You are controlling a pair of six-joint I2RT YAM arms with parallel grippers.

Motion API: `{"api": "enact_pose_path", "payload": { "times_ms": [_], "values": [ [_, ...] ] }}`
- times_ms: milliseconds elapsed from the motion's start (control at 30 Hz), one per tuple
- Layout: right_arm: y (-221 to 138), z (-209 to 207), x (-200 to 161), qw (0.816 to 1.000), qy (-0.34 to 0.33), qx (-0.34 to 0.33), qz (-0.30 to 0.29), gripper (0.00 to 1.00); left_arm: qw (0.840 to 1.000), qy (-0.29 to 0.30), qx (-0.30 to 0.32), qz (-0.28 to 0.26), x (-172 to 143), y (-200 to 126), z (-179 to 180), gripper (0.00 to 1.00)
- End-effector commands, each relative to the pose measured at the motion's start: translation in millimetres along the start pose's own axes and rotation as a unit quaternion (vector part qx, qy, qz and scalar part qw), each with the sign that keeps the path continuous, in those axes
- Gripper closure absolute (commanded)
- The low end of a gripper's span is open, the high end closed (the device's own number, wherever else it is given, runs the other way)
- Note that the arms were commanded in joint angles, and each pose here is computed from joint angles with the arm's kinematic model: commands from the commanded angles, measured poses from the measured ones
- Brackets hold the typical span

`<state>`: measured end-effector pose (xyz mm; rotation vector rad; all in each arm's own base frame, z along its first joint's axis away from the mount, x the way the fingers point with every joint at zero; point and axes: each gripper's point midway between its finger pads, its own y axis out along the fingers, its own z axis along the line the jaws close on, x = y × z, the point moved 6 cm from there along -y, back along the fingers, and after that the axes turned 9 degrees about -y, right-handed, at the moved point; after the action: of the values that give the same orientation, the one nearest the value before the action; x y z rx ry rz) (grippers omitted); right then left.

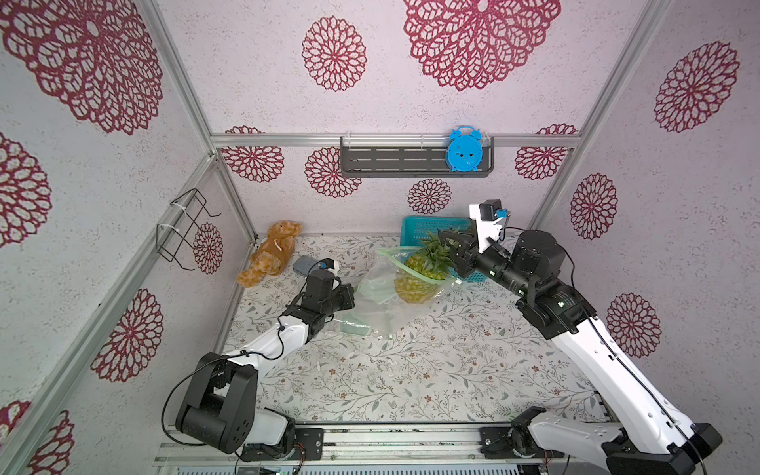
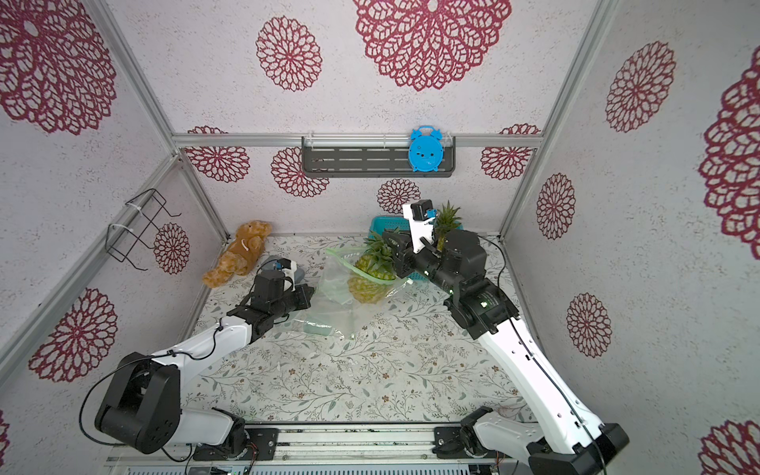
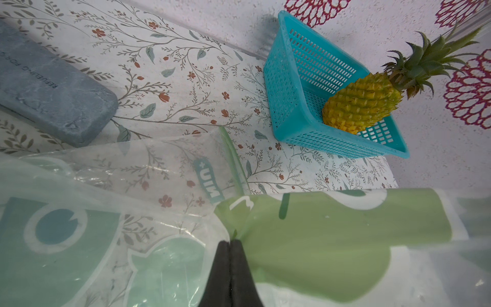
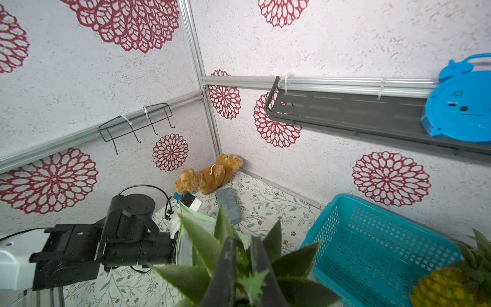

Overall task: Open the zip-top bag and take out the pineapple
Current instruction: Pick up the pineapple from the zipper food storage bag.

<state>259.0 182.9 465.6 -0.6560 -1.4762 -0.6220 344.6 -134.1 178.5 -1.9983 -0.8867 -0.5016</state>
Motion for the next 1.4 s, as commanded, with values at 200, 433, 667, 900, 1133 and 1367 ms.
{"api": "enact_pose_path", "payload": {
  "times_ms": [200, 433, 667, 900, 1133, 1367],
  "values": [
    [-54.7, 1.4, 105.7, 0.977, -0.047, -0.032, -0.204, 1.00, 0.996, 0.024, 0.083, 0.025, -11.5, 5.6, 30.3, 1.00],
    [-47.0, 3.5, 100.4, 0.983, -0.050, -0.015, -0.179, 1.00, 0.997, 0.030, 0.058, 0.037, -9.2, 6.1, 20.9, 1.00],
    [-20.9, 4.5, 84.8, 0.989, -0.044, 0.018, -0.141, 1.00, 0.997, 0.054, 0.003, 0.048, -2.5, 0.2, -3.1, 1.00],
    [1.3, 5.4, 80.2, 0.990, -0.040, 0.049, -0.126, 1.00, 0.994, 0.091, -0.007, 0.057, -5.5, -3.3, -13.3, 1.00],
    [17.9, 4.1, 75.2, 0.991, -0.034, 0.065, -0.113, 1.00, 0.990, 0.120, -0.030, 0.068, -11.5, -3.4, -24.0, 1.00],
    [16.7, 5.3, 84.1, 0.988, -0.035, 0.076, -0.132, 1.00, 0.988, 0.133, -0.015, 0.081, -17.2, 1.3, -19.7, 1.00]
  ]
}}
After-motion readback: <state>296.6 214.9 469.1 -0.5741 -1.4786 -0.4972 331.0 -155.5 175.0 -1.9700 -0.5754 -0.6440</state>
